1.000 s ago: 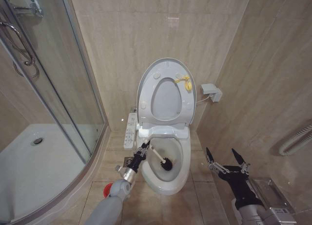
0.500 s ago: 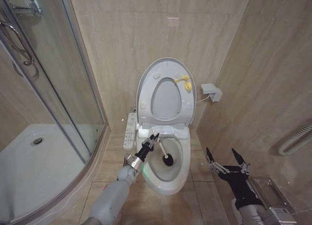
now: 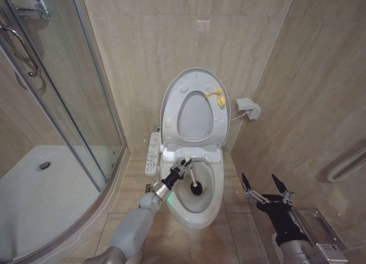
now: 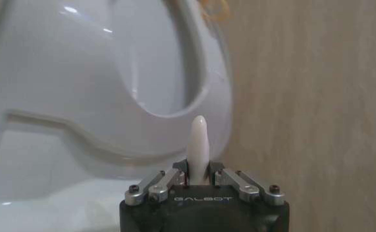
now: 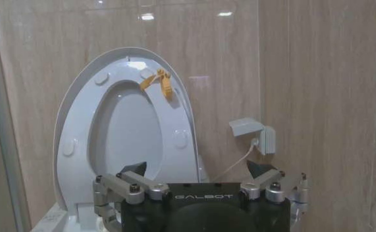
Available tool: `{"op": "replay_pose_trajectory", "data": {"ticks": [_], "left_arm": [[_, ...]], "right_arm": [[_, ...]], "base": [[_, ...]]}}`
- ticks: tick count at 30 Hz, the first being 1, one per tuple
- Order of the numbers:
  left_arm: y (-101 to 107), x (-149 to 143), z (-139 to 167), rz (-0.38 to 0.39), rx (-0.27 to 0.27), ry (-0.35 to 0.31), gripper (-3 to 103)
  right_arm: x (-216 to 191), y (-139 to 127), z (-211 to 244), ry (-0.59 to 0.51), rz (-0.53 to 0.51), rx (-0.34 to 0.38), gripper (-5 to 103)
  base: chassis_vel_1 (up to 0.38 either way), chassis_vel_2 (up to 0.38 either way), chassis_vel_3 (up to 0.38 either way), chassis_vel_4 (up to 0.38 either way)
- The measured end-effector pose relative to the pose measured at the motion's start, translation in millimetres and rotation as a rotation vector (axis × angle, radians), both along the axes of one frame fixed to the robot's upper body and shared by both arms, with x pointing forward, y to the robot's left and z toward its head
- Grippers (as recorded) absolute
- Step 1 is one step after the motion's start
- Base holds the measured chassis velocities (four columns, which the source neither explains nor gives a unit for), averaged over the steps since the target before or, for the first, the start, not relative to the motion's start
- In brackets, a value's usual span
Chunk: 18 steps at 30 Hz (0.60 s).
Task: Open the toilet lid, clean the toilet bowl with a toilet brush, close the toilet lid, and flush.
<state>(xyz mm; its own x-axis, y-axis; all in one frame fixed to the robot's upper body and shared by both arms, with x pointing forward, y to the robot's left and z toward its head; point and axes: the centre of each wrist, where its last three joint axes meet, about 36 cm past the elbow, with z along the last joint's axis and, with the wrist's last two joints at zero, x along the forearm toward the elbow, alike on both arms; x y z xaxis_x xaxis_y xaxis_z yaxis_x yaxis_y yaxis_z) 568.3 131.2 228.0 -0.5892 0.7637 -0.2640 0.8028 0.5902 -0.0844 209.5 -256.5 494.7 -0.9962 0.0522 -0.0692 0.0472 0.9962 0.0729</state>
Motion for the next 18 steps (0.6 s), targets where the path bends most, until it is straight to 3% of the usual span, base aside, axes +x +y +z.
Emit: {"op": "replay_pose_trajectory", "data": {"ticks": [3,4,5,6,9,13,18], "left_arm": [[-3,1,-1,0.003,0.016,-0.010,20],[-5,1,-1,0.020,-0.004,0.004,20],[-15,-1,0,0.061,-0.073,0.044,20],[-15,-1,0,0.061,-0.073,0.044,20],[-33,-2,5,0.097,-0.177,0.086,20],[-42,3,11,0.109,-0.233,0.094,20],[-40,3,8,0.092,-0.215,0.084,20]], "right_arm": [[0,0,0,0.000,0.000,0.000,100],[0,0,0,0.000,0.000,0.000,100],[0,0,0,0.000,0.000,0.000,100],[0,0,0,0.000,0.000,0.000,100],[0,0,0,0.000,0.000,0.000,100],[0,0,0,0.000,0.000,0.000,100],[0,0,0,0.000,0.000,0.000,100]], "base": [[0.000,0.000,0.000,0.000],[0.000,0.000,0.000,0.000],[0.000,0.000,0.000,0.000],[0.000,0.000,0.000,0.000],[0.000,0.000,0.000,0.000],[0.000,0.000,0.000,0.000],[0.000,0.000,0.000,0.000]]}}
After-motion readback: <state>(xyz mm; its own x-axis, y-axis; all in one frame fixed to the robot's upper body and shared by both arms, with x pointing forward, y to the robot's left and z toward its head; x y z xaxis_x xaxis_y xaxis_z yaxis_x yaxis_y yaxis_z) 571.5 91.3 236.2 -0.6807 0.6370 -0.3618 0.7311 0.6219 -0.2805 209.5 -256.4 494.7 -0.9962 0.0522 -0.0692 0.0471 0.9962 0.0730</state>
